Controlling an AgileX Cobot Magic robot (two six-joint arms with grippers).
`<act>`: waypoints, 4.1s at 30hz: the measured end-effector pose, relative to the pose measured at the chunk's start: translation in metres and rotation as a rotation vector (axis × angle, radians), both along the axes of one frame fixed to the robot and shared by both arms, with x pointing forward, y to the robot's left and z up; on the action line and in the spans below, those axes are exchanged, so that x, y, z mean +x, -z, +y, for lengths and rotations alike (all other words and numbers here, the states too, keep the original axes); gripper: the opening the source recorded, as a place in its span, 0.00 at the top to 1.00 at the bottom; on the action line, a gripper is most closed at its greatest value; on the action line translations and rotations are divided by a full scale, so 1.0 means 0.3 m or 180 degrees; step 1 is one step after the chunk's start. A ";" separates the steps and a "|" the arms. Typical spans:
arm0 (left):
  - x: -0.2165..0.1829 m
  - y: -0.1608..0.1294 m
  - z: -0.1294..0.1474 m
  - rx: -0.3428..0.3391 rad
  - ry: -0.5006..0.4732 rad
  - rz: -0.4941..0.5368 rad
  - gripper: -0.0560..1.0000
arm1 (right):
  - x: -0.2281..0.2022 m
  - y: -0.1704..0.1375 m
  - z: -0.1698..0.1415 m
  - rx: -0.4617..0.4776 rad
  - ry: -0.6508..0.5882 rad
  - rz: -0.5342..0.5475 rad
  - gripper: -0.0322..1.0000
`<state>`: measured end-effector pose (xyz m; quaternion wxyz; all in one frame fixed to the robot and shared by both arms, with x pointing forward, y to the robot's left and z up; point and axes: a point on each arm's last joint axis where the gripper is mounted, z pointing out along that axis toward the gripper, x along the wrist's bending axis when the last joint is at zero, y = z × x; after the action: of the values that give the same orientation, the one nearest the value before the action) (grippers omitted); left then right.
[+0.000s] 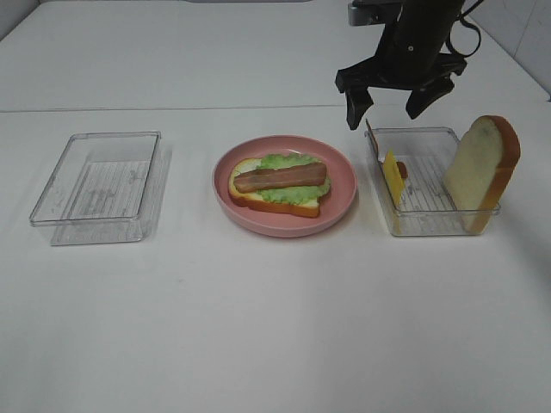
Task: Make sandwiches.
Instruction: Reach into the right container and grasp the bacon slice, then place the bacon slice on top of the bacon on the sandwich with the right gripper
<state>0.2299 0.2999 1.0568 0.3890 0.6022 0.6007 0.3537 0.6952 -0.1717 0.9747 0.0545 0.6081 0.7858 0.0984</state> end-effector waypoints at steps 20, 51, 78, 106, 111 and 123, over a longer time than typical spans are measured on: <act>0.000 0.000 0.000 0.0000 0.0000 0.0000 0.01 | 0.041 0.147 0.007 -0.0059 -0.0005 0.0060 0.21; 0.000 0.000 0.000 0.0000 0.0000 0.0000 0.01 | 0.045 -0.030 -0.014 -0.0230 0.0069 -0.0130 0.95; 0.000 0.000 0.000 0.0000 0.0000 0.0000 0.01 | -0.206 -0.290 0.419 0.0237 -0.0845 -0.0436 0.95; 0.000 0.000 0.000 0.0000 0.0000 0.0000 0.01 | -0.108 0.092 0.482 -0.0598 -0.0920 -0.0347 0.95; 0.000 0.000 0.000 0.0000 0.0000 0.0000 0.01 | -0.102 0.090 0.474 -0.0683 -0.0887 -0.0398 0.95; 0.000 0.000 0.000 0.0000 0.0000 0.0000 0.01 | -0.107 0.091 0.470 -0.0704 -0.0811 -0.0336 0.82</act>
<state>0.2299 0.2999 1.0568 0.3890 0.6022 0.6007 0.3537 0.6631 -0.0308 0.9473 0.1493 0.4879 0.8586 0.0492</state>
